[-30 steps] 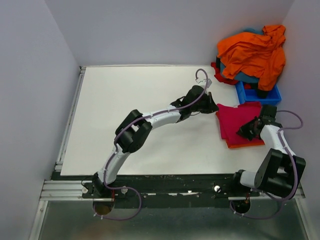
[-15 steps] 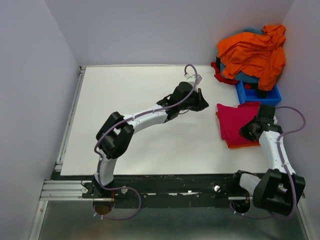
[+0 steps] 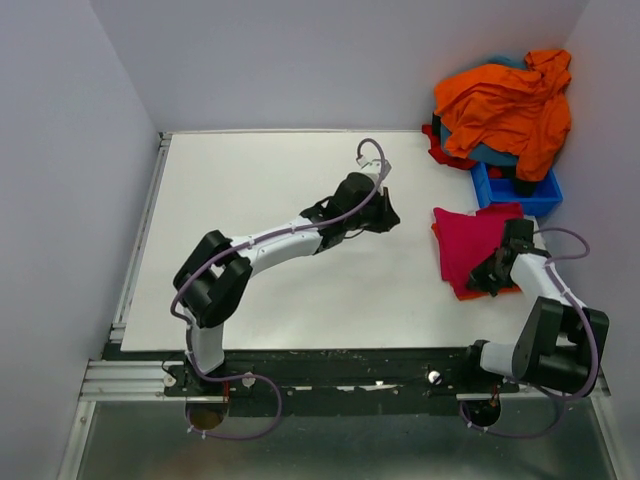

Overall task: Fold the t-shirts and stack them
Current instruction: Put the neatly folded tshirt into the corner of the board with both arms

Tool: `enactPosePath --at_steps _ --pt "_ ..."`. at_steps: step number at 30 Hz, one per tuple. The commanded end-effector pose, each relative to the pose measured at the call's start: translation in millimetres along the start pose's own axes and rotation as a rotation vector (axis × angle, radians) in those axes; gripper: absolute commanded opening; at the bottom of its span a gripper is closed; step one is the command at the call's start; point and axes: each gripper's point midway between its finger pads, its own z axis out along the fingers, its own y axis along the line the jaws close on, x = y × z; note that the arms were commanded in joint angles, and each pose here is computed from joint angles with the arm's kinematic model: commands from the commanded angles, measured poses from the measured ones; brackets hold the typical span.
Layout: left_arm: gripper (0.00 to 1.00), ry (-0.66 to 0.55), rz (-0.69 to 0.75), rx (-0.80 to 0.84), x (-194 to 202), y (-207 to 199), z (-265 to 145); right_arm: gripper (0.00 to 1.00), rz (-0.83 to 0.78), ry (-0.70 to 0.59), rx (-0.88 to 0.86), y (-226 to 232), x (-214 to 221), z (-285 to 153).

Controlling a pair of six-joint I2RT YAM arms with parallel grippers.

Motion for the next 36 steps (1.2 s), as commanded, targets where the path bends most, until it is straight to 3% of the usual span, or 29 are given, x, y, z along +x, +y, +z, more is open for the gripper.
enactPosePath --at_steps 1,6,12,15,17,20,21,23,24,30,33,36 --pt "0.08 -0.030 0.025 -0.045 -7.5 6.3 -26.6 0.01 -0.005 -0.029 -0.002 -0.4 -1.6 -11.1" --pt "0.08 -0.039 0.035 -0.079 -3.6 13.5 -48.8 0.01 -0.096 -0.205 -0.086 16.4 -28.3 -58.1" --pt "0.08 -0.105 0.048 -0.201 3.2 42.3 -97.0 0.04 -0.395 -0.193 -0.586 89.1 9.1 -96.7" --pt "0.08 -0.162 0.058 -0.288 6.1 65.5 -130.6 0.23 -0.499 -0.241 -0.668 108.1 20.4 -112.2" --pt "0.10 -0.186 0.065 -0.342 11.4 82.3 -151.1 0.49 -0.548 -0.262 -0.686 116.9 24.8 -115.0" --pt "0.36 -0.207 0.072 -0.434 20.5 110.2 -180.1 0.93 -0.592 -0.305 -0.688 132.6 27.1 -118.4" --pt "0.47 -0.220 0.072 -0.464 21.1 118.4 -189.9 1.00 -0.589 -0.333 -0.673 136.9 23.1 -118.7" --pt "0.85 -0.264 0.046 -0.525 24.5 134.9 -210.1 1.00 -0.568 -0.384 -0.626 142.9 15.4 -119.1" --pt "0.99 -0.289 0.033 -0.533 25.3 138.7 -219.8 1.00 -0.573 -0.410 -0.623 147.2 11.8 -119.9" --pt "0.99 -0.338 0.040 -0.595 32.9 155.5 -247.7 1.00 -0.639 -0.487 -0.655 177.1 18.1 -122.3" --pt "0.99 -0.353 0.044 -0.611 31.1 159.0 -247.6 1.00 -0.627 -0.561 -0.616 181.8 21.7 -123.8" --pt "0.99 -0.388 0.054 -0.612 31.6 164.1 -246.1 1.00 -0.630 -0.578 -0.687 177.9 39.1 -109.4"
